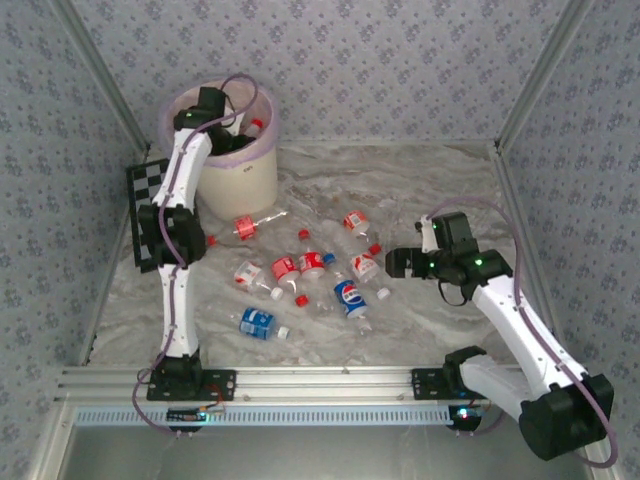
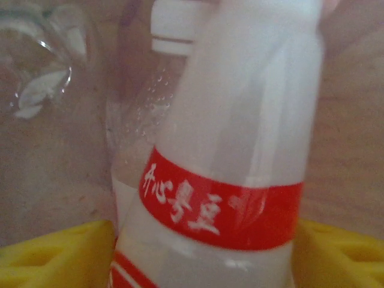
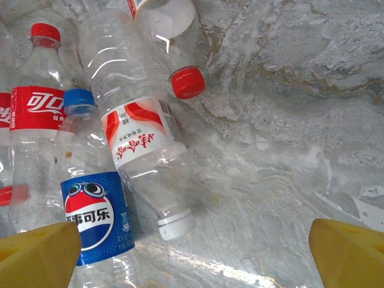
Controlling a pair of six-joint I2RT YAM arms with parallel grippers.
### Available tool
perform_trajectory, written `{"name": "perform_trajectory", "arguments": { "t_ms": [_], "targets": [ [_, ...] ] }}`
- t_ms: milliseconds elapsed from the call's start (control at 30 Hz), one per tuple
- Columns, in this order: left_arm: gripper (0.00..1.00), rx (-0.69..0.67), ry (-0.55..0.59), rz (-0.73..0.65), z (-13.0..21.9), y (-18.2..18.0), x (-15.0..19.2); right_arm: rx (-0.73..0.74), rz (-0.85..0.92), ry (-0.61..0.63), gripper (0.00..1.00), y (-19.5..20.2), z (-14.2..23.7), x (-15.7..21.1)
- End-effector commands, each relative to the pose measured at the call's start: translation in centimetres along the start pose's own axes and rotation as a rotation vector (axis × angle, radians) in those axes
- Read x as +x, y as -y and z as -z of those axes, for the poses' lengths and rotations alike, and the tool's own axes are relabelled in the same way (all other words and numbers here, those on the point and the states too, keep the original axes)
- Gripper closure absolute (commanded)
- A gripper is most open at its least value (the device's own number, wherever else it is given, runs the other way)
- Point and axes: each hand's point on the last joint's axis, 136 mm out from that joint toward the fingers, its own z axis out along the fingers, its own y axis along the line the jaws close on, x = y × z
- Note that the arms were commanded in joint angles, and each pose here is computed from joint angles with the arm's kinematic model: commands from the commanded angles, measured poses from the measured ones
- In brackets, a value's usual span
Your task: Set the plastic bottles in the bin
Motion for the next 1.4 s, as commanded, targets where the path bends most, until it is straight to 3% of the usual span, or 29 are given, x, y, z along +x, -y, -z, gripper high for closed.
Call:
{"name": "perform_trajectory", "arguments": {
  "t_ms": [0, 133, 467, 533, 600, 633, 833, 1000, 1167, 1367],
  "targets": [
    [0.13, 0.014, 0.051, -0.035, 2.5, 1.0, -1.1, -0.036, -0.017, 0.02, 0.0, -0.8, -0.3, -0.8],
    [0.04, 0.002, 0.105, -0.052, 4.8, 1.2, -2.3, -0.041, -0.018, 0.012, 0.0, -1.1, -1.0, -1.4],
    [0.0, 0.023, 0.222, -0.112, 11.1, 3.1, -4.3, -0.012, 0.057, -0.054, 0.0, -2.0, -2.6, -1.2],
    [0.0, 0.006, 0.245, -0.126, 12.5, 3.2, -4.5, 0.017, 0.067, -0.049, 0.06, -1.7, -2.8, -1.9],
    [0.0, -0.022, 0.262, -0.139, 14.0, 3.0, -4.5, 0.03, 0.094, -0.045, 0.27, -1.6, -3.1, -2.9],
    [0.0, -0.032, 0.268, -0.145, 14.6, 3.0, -4.5, 0.035, 0.105, -0.046, 0.3, -1.6, -3.4, -3.3],
    [0.0, -0.035, 0.292, -0.164, 18.0, 4.0, -3.6, 0.067, 0.136, -0.1, 0.31, -1.1, -6.5, -5.4],
    [0.0, -0.023, 0.336, -0.183, 21.2, 6.1, -1.9, 0.079, 0.143, -0.142, 0.37, -0.6, -9.5, -6.6],
    [0.0, 0.035, 0.42, -0.207, 24.4, 9.9, 2.2, 0.064, 0.136, -0.118, 0.37, -1.2, -12.1, -8.9],
    [0.01, 0.27, 0.476, -0.181, 24.7, 15.3, 8.7, 0.049, 0.142, -0.162, 0.21, -1.7, -14.9, -9.1]
  ]
}}
